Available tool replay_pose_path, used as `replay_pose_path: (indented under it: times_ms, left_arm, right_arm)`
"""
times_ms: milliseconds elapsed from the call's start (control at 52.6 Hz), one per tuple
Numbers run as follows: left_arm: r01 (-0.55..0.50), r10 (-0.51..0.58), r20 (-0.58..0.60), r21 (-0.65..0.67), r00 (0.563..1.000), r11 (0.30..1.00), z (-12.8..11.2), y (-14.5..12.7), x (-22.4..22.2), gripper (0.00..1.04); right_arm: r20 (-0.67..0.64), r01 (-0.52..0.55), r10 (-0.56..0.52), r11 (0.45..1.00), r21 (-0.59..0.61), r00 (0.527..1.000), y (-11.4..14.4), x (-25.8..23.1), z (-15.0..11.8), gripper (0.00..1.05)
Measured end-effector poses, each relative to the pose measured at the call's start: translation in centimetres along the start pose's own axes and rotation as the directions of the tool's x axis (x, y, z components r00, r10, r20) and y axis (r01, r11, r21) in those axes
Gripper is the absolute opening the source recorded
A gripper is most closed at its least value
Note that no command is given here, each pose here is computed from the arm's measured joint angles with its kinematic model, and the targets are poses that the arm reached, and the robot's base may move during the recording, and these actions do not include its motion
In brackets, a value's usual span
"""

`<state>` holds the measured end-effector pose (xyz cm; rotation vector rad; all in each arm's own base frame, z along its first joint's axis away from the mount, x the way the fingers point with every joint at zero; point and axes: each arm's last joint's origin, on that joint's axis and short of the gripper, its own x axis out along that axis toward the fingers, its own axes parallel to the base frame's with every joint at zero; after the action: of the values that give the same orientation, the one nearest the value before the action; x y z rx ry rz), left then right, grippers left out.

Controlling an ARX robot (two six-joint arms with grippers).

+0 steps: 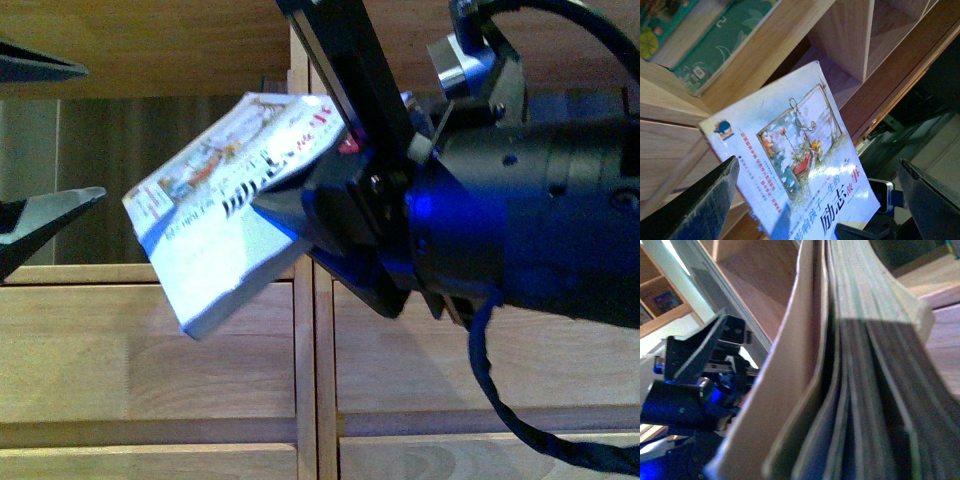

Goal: Organize books on shelf

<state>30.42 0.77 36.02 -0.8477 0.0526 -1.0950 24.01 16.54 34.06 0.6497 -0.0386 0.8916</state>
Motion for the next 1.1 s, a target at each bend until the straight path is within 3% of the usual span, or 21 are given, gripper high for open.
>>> replay_pose_path:
  times_ms: [323, 798, 1102]
  left_arm:
    - [0.054, -0.055, -0.008, -0.043, 0.998, 0.998, -1.0, -1.3, 1.0, 0.97]
    - [0.078, -0.078, 0.006, -0.073, 0.997, 0.994, -1.4, -2.5, 1.9, 0.97]
    - [0.114, -0.114, 0.001, -0.040, 0.993, 0.993, -1.7, -3.9, 2.5, 0.67]
  right_arm:
    - [0.072, -0.108, 0.108, 0.994, 0.001, 0.992, 2.5, 1.0, 1.4, 0.07]
    - [0.022, -0.175, 0.175, 0.984, 0.024, 0.984, 3.7, 2.4, 0.3, 0.07]
    - [0.018, -0.178, 0.178, 0.984, 0.025, 0.984, 3.8, 2.6, 0.2, 0.07]
